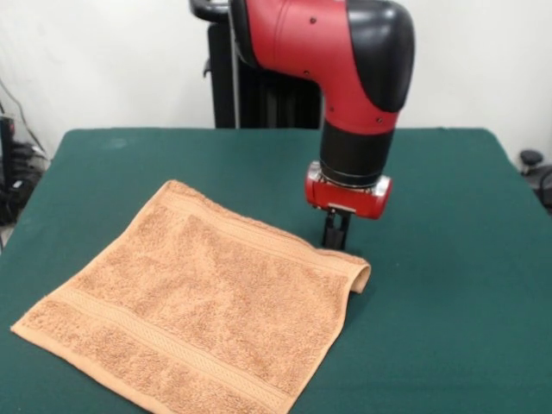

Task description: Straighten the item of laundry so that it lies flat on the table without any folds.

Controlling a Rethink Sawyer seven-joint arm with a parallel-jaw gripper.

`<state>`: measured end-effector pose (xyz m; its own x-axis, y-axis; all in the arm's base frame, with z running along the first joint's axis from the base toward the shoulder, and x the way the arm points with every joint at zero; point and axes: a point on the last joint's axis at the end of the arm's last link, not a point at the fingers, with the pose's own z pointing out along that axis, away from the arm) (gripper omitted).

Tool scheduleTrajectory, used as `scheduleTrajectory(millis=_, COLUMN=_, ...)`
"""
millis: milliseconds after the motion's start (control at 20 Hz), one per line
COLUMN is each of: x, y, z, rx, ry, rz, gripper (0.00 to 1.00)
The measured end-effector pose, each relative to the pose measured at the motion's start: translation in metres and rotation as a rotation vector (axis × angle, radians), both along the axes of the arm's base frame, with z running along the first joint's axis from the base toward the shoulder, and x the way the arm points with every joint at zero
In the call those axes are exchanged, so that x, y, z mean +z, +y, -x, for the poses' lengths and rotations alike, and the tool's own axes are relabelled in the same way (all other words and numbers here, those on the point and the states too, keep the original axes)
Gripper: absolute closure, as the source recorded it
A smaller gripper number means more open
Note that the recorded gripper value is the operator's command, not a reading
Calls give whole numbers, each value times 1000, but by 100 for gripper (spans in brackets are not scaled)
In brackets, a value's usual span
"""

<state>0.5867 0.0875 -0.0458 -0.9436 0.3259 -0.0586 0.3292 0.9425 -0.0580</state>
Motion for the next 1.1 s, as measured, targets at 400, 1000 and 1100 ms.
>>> scheduleTrajectory(millis=400, x=0, y=-7, z=-12, rx=-20, ry=83, rz=-49, gripper=100)
scheduleTrajectory(millis=1000, x=10, y=-20, z=-57, rx=-28, ry=65, rz=-71, gripper=100)
scheduleTrajectory(millis=1100, x=16, y=-29, z=-69, rx=-37, ry=41, rz=-70, gripper=100)
